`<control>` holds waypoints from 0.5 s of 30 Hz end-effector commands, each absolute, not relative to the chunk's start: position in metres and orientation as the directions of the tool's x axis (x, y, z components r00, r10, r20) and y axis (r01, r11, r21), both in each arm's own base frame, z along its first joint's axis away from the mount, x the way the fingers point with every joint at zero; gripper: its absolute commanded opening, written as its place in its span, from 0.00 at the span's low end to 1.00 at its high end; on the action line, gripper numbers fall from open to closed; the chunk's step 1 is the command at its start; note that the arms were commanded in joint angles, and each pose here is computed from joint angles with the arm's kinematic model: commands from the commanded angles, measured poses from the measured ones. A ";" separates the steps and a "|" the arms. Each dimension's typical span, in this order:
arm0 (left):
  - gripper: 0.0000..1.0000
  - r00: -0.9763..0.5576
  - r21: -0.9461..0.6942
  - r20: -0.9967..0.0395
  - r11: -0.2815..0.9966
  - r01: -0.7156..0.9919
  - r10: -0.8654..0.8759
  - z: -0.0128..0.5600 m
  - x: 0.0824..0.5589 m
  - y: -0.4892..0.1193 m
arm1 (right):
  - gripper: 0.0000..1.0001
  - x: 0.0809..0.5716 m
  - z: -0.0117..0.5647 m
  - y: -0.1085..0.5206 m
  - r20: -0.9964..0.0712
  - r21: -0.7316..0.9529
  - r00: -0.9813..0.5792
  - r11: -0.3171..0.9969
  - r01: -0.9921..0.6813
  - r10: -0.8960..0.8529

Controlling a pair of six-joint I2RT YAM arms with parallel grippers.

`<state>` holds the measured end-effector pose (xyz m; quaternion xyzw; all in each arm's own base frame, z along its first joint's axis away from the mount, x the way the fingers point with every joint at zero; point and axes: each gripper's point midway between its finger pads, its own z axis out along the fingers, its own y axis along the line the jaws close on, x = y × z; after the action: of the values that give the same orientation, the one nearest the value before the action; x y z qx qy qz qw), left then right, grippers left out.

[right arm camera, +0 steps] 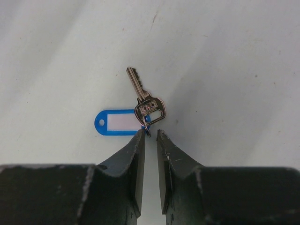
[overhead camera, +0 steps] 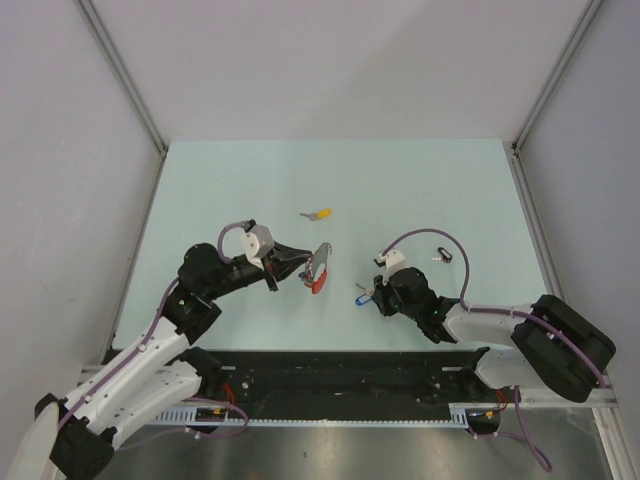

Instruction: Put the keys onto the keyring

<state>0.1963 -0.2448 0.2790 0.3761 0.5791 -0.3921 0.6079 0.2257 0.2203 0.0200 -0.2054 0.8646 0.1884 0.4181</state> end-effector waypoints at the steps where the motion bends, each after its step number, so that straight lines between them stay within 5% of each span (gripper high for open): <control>1: 0.01 0.103 0.061 -0.991 0.401 0.914 -0.085 0.308 0.195 -0.245 | 0.20 0.224 0.014 0.217 -0.792 0.130 -0.569 0.849 -0.513 -0.222; 15: 0.00 0.101 0.060 -0.992 0.401 0.914 -0.081 0.306 0.196 -0.244 | 0.23 0.229 0.015 0.218 -0.799 0.119 -0.558 0.851 -0.512 -0.224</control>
<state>0.1964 -0.2451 0.2784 0.3765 0.5795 -0.3924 0.6070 0.2272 0.2205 0.0200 -0.2063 0.8633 0.1869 0.4210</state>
